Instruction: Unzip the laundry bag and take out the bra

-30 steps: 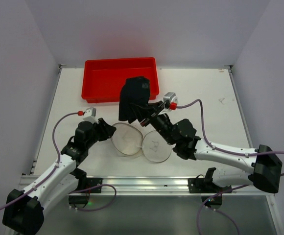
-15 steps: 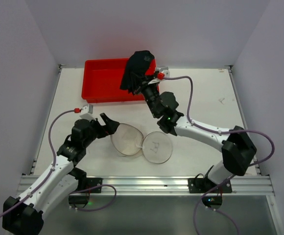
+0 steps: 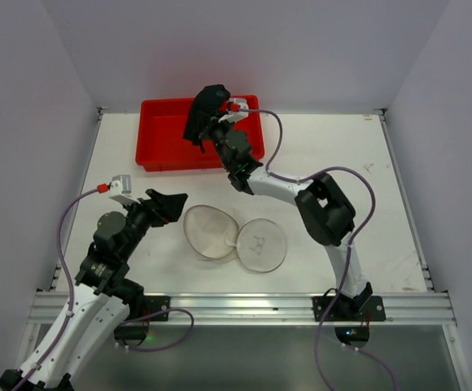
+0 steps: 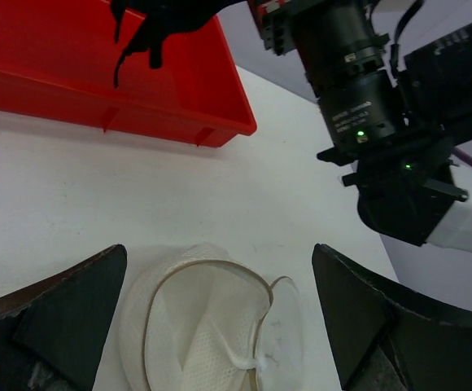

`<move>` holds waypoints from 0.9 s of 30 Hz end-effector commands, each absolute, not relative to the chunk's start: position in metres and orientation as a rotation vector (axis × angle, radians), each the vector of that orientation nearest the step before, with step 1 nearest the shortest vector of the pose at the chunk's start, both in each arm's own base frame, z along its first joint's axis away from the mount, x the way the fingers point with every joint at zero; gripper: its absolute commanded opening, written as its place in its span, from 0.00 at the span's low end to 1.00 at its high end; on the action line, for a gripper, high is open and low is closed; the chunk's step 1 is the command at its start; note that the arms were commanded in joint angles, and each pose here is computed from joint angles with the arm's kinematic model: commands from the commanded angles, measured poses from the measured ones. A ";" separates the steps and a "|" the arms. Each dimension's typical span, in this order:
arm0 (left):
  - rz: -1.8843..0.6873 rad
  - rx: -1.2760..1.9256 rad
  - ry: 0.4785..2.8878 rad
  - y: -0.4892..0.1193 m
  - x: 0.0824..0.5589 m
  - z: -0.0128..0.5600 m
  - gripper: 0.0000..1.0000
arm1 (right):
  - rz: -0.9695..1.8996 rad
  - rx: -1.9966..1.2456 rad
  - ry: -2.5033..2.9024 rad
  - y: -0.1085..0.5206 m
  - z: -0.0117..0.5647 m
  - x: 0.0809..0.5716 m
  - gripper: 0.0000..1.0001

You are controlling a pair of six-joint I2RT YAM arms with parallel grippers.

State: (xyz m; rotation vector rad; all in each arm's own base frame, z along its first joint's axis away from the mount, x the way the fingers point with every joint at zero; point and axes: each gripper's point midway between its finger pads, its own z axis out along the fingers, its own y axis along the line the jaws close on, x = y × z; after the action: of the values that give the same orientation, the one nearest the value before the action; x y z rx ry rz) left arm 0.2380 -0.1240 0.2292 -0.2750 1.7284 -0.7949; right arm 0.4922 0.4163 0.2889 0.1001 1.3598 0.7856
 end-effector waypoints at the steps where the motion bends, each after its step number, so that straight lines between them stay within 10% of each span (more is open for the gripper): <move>1: -0.737 -0.281 1.702 -0.115 0.242 0.240 1.00 | 1.003 0.250 1.286 0.427 0.304 0.513 0.00; 11: -0.614 -0.331 1.682 -0.093 0.244 0.243 1.00 | 1.181 0.410 1.514 0.441 0.205 0.561 0.01; 27: -0.648 -0.361 1.702 -0.101 0.254 0.232 1.00 | 1.086 0.377 1.617 0.373 0.224 0.572 0.60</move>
State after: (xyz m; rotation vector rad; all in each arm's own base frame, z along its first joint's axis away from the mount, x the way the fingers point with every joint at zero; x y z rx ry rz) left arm 0.2481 -0.1010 0.2160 -0.3424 1.7607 -0.6274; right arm 0.5791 0.3925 0.1355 0.4085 1.7316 1.0465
